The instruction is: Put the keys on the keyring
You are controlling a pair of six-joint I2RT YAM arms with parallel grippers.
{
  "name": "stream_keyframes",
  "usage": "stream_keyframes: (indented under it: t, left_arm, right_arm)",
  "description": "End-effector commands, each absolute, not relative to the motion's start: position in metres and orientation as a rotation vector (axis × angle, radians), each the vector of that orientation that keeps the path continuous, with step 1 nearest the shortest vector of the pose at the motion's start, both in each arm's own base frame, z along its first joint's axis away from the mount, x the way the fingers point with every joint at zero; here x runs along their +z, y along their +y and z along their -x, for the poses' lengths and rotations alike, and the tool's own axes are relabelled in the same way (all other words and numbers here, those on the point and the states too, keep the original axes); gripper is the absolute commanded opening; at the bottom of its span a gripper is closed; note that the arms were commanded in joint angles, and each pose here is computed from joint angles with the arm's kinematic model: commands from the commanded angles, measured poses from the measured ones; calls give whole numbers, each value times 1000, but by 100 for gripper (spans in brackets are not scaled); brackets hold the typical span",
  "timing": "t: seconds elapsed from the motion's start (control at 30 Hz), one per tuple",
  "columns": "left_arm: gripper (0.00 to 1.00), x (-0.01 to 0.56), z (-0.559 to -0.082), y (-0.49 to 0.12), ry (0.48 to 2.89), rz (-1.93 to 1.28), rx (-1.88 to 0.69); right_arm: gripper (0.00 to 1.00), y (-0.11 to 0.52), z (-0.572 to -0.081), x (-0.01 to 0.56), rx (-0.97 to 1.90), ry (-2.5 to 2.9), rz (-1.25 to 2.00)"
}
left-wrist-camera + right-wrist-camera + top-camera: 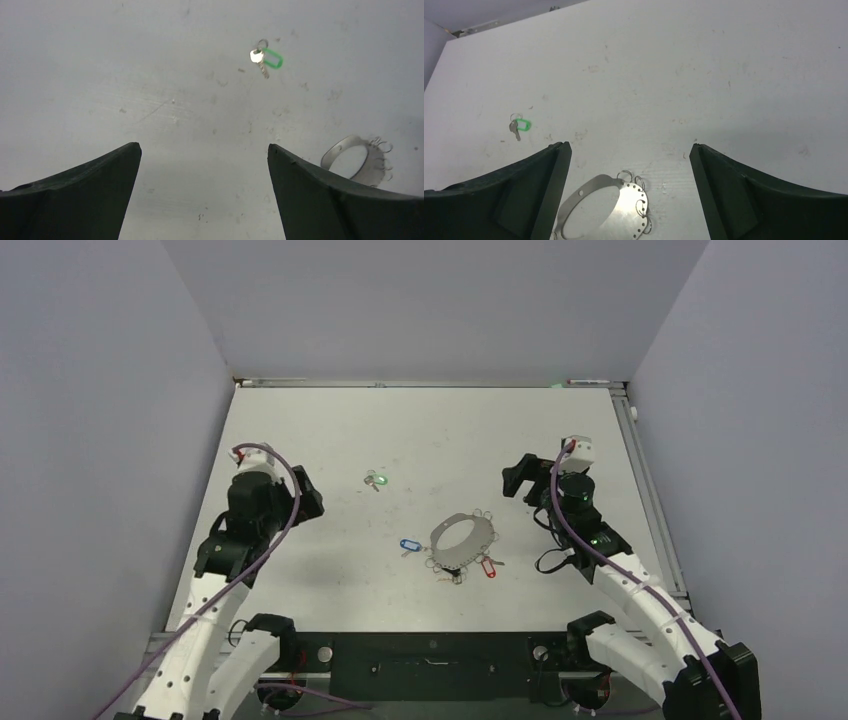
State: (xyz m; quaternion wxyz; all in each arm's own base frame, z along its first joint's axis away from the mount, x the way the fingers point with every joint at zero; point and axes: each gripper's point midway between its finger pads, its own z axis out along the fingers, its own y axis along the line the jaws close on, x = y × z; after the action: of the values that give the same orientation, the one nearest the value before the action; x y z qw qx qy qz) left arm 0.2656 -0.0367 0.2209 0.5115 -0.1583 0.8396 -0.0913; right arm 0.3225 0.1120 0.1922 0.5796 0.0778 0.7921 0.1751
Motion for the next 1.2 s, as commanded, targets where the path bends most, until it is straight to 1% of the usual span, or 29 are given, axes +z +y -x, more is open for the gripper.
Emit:
stream_keyframes:
  t: [0.0,0.1,0.37,0.43,0.47,0.53,0.6,0.7,0.73,0.8,0.9,1.0,1.17]
  left_arm:
    - [96,198,-264,-51,2134,301,-253]
    - [96,201,-263,-50,2150,265,-214]
    - [96,208,-256,-58,2105,221,-267]
    - [96,207,-257,-72,2123,168,-339]
    - [96,206,-257,-80,2138,138,-379]
    - [96,204,-256,-90,2160,103,-434]
    - [97,202,-255,-95,2172,86,-454]
    - [98,201,-254,-99,2170,72,-470]
    - [99,202,-254,-101,2171,66,-479]
    - [100,201,-253,-104,2175,52,-492]
    - [100,201,-253,-105,2175,44,-491]
    - [100,203,-252,-105,2171,43,-490]
    - [100,203,-251,-106,2166,36,-485]
  right_arm:
    - [95,117,-306,187,416,1921,-121]
    - [95,114,-300,178,395,1965,-121]
    - [95,128,-289,153,373,2074,-63]
    - [100,132,-283,145,361,2111,-41]
    - [96,134,-280,139,353,2134,-31]
    - [94,136,-273,126,347,2182,-23]
    - [84,141,-267,112,362,2226,-8]
    - [77,146,-264,95,363,2265,17]
    - [71,147,-265,90,356,2272,17]
    - [57,149,-270,83,339,2287,22]
    - [47,155,-278,73,328,2312,39]
    - [34,159,-283,60,294,2359,76]
    - [31,162,-290,50,266,2377,106]
